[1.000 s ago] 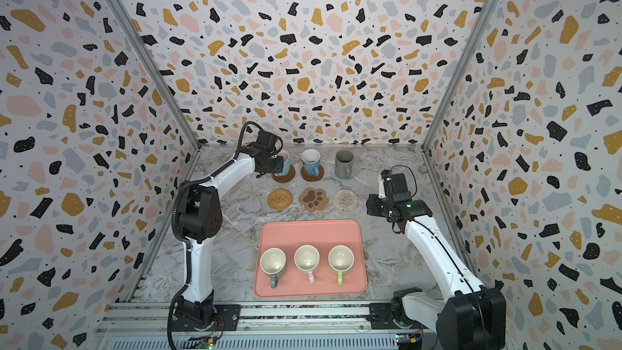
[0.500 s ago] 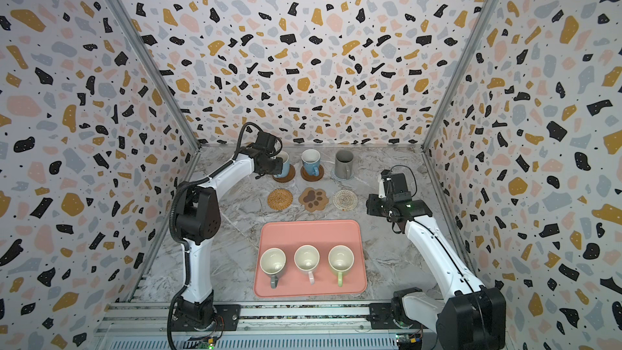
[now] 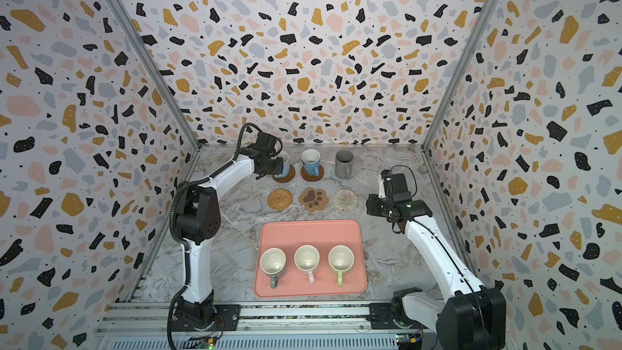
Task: Place cups on coasters
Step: Place the cup on the coaster.
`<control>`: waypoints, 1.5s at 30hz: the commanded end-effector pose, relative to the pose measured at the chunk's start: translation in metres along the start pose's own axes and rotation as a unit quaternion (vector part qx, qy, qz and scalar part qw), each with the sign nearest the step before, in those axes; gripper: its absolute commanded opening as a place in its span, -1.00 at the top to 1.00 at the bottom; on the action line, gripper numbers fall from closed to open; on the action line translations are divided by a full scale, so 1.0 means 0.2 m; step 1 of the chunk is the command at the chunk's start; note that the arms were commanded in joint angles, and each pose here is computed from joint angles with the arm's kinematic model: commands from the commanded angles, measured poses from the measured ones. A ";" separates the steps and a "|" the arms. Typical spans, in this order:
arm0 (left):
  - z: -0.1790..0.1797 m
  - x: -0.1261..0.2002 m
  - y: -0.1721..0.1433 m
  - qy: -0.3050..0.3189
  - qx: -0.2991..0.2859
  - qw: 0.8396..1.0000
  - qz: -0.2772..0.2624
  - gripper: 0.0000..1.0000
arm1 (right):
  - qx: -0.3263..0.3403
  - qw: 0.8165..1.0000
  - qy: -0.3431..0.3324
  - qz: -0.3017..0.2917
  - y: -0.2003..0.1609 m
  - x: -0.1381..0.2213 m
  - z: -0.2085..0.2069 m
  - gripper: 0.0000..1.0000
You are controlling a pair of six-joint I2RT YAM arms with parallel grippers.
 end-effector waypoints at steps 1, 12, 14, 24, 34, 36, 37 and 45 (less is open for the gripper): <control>-0.05 0.06 0.05 -0.018 0.002 1.000 -0.021 0.56 | -0.004 1.000 0.005 -0.013 0.02 0.04 0.01 0.00; -0.06 0.12 0.09 -0.012 0.000 0.999 -0.034 0.19 | -0.003 1.000 0.005 -0.013 0.01 0.04 0.00 0.00; -0.05 0.13 0.09 -0.009 -0.001 0.999 -0.034 0.14 | -0.003 1.000 0.005 -0.013 0.01 0.04 0.00 0.00; 0.01 0.19 0.07 0.019 0.004 0.999 -0.039 -0.09 | 0.001 1.000 0.003 -0.015 0.03 0.05 0.01 0.00; 0.04 0.34 0.03 0.023 0.012 0.998 -0.058 -0.16 | 0.005 1.000 0.000 -0.011 0.02 0.09 0.01 0.00; 0.05 0.38 0.03 0.021 0.017 0.997 -0.068 -0.16 | 0.004 1.000 0.000 -0.009 0.01 0.11 0.00 0.00; 0.04 0.42 0.03 0.018 0.020 0.997 -0.077 -0.17 | 0.002 1.000 0.000 -0.006 0.00 0.12 0.00 0.00; 0.05 0.66 -0.03 -0.007 0.043 0.989 -0.139 -0.19 | -0.011 1.000 0.020 0.022 -0.15 0.21 0.08 0.00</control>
Point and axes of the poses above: each gripper's point midway between its finger pads, its own x axis back along the fingers, its own z axis along the line the jaws close on, y = z × x, the point moved 1 cm from there along x, back along the fingers, and after that the axes turned 2 degrees about -x, right-handed, at the moved point
